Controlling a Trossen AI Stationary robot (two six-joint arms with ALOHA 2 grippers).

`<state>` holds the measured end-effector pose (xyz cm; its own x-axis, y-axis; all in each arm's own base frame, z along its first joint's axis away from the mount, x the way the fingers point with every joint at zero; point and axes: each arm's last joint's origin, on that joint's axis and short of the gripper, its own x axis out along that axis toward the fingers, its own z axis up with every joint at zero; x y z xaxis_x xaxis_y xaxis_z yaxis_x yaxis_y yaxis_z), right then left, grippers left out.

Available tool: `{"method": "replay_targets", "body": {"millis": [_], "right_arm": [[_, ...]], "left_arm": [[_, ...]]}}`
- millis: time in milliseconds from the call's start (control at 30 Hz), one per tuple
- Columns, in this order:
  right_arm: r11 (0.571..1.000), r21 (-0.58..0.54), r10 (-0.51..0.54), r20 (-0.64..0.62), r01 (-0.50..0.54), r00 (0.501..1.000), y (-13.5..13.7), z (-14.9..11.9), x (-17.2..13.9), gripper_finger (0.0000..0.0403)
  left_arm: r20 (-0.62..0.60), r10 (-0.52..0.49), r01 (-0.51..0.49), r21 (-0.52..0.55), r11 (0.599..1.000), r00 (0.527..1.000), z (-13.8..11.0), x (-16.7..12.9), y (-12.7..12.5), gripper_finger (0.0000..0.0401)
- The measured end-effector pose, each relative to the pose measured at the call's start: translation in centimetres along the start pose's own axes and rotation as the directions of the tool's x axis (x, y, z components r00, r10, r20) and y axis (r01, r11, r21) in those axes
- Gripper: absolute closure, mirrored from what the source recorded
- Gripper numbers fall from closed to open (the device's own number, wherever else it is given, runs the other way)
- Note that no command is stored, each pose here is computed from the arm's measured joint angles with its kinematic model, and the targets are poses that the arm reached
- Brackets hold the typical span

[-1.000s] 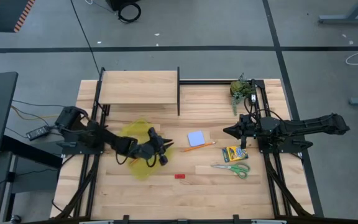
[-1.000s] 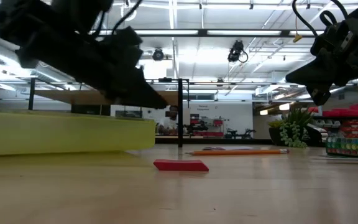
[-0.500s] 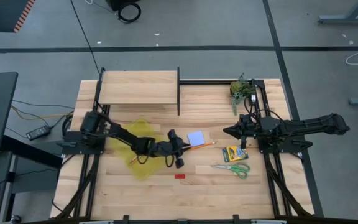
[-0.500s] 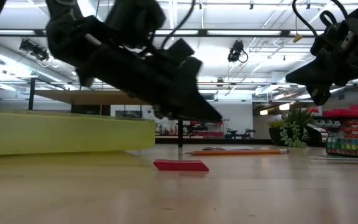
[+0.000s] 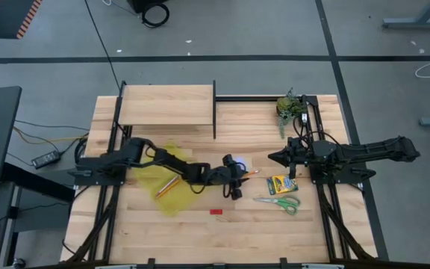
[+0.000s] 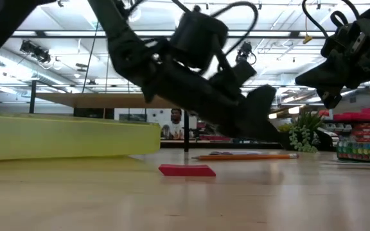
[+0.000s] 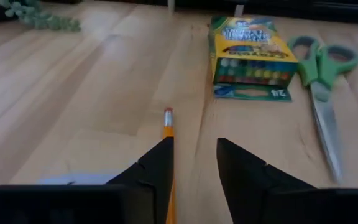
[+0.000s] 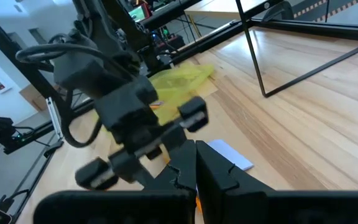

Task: Pack school essentials
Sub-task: Put the orange pencil into the yellow supply box

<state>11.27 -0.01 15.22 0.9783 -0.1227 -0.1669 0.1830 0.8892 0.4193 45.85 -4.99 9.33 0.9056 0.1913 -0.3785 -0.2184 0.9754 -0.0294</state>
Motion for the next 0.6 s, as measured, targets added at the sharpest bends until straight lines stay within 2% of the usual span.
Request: {"method": "replay_targets", "body": {"millis": [233,500,600], "right_arm": [[1.0,0.0,0.0,0.0,0.0,1.0,0.0,0.0,0.0,0.0393],[1.0,0.0,0.0,0.0,0.0,1.0,0.0,0.0,0.0,0.0393],[1.0,0.0,0.0,0.0,0.0,1.0,0.0,0.0,0.0,0.0393]], "left_arm": [[0.002,0.015,-0.015,-0.012,1.0,1.0,-0.3,2.4,1.2,0.0259],[0.013,-0.039,0.038,0.062,0.997,0.999,0.3,4.7,1.6,0.0272],[-0.021,-0.034,0.035,0.071,0.997,0.999,-0.1,5.3,1.4,0.0277]]}}
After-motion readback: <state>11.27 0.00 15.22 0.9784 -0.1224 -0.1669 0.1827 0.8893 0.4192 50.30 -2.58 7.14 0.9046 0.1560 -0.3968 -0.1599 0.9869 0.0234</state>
